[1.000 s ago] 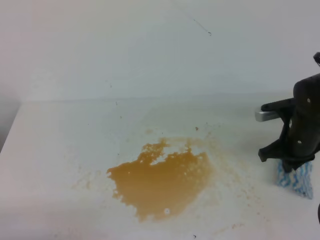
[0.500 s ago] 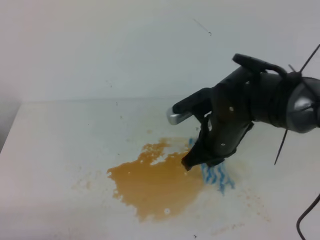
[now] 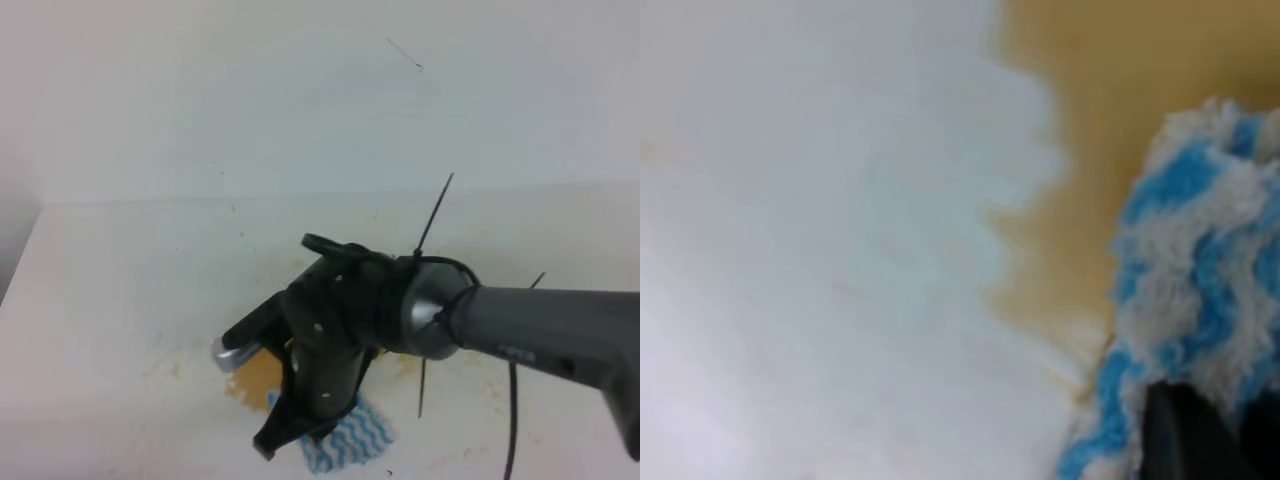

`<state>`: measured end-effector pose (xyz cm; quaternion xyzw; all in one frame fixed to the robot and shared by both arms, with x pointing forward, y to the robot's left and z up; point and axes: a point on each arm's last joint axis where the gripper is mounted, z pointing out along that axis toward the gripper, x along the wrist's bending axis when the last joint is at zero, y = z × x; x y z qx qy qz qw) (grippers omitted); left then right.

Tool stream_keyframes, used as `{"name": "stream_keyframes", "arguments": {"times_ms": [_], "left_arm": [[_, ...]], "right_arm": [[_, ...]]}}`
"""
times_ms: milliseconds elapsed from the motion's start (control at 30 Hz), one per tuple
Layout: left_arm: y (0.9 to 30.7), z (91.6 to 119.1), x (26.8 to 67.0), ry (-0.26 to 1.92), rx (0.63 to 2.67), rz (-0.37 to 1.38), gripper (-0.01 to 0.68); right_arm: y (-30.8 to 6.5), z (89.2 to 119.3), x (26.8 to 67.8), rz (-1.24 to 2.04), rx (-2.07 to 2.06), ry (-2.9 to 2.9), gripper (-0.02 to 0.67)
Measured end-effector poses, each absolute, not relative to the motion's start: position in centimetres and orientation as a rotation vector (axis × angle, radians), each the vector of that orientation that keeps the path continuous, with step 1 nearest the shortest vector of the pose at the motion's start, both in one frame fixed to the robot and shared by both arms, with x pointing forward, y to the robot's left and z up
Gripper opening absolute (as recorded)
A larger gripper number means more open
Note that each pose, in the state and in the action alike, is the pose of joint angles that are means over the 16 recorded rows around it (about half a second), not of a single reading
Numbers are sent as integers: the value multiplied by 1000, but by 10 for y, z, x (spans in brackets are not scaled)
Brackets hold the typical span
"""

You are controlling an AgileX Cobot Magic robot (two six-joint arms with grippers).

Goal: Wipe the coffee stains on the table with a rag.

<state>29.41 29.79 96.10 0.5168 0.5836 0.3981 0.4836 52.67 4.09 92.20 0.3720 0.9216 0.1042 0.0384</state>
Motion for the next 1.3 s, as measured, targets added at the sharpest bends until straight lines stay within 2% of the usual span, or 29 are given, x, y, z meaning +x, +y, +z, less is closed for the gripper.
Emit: {"name": "stream_keyframes", "arguments": {"times_ms": [333,600,867,1300], "left_arm": [[298,961,294,1422,1259,969,-4],[298,961,294,1422,1259,970,-4],[298,960,294,1423,1260,969,-4],[298,960,294,1423,1260,969,-4]], "right_arm": [[106,915,518,344,965,2895,31],[118,916,542,309,968,2839,31],[87,917,592,303,1135,2743,31],[-9,916,672,248,1508,2577,31]]}}
